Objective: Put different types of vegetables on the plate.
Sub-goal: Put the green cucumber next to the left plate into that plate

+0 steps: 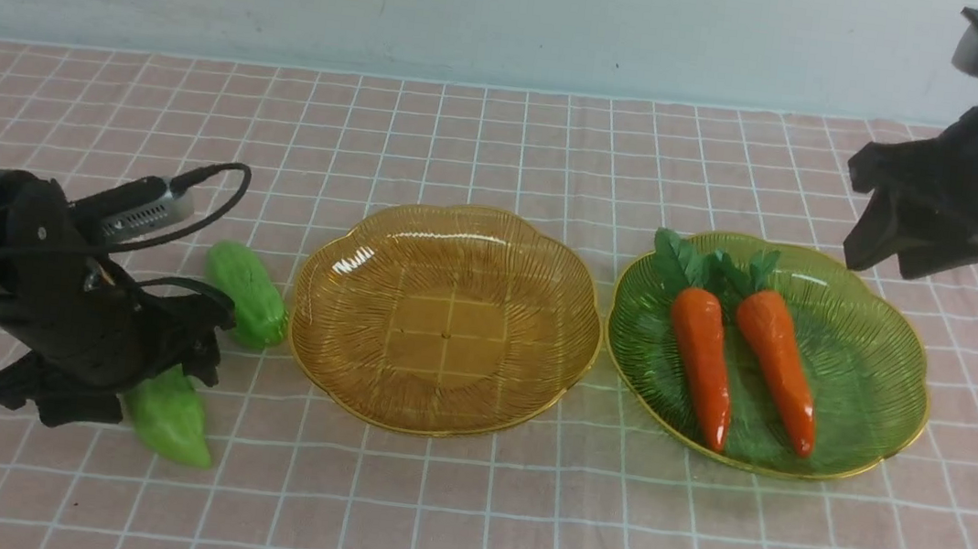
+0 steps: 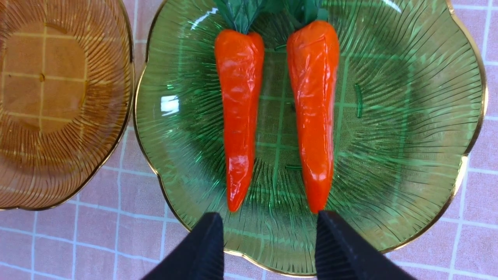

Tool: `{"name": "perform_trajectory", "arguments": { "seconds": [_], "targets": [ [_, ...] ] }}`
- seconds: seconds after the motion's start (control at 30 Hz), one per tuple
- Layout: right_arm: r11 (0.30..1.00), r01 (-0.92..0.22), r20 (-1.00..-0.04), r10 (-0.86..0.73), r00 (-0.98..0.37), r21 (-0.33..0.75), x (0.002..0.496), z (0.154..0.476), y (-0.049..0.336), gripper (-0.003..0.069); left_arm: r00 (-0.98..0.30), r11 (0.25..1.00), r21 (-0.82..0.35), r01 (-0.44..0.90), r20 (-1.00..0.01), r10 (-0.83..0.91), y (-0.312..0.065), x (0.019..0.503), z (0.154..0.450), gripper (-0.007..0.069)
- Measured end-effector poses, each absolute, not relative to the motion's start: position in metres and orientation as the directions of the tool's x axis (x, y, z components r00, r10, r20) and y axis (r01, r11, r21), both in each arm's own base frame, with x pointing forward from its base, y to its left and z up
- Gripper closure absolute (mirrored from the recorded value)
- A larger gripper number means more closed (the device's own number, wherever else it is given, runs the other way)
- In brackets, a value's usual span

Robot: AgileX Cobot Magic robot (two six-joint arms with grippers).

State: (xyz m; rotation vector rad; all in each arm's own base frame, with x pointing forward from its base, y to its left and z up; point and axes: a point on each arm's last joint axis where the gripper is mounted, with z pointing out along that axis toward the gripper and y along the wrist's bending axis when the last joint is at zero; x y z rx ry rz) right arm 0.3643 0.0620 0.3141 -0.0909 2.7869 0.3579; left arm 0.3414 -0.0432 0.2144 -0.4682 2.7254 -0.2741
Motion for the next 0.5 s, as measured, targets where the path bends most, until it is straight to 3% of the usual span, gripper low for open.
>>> {"name": "perform_trajectory", "arguments": {
  "seconds": [0.13,0.23,0.4,0.5],
  "targets": [
    [0.965,-0.103,-0.329,-0.019,-0.944,0.241,0.364,0.314,0.063,0.0354,-0.905,0.957,-0.265,-0.118,-0.368,-0.214,-0.087,0.359,0.236,0.0313],
    [0.965,-0.104,-0.329,-0.02,-0.944,0.241,0.364,0.314,0.063,0.0354,-0.919,0.963,-0.268,-0.035,-0.371,-0.137,-0.122,0.378,0.231,0.0284],
    [0.965,-0.104,-0.329,-0.02,-0.944,0.241,0.364,0.314,0.063,0.0354,-0.935,0.94,-0.338,-0.04,-0.319,-0.155,-0.15,0.398,0.216,0.0146],
    [0.965,-0.111,-0.331,-0.027,-0.943,0.238,0.364,0.314,0.063,0.0354,-0.938,0.938,-0.344,-0.046,-0.307,-0.159,-0.148,0.401,0.224,0.004]
  ]
}}
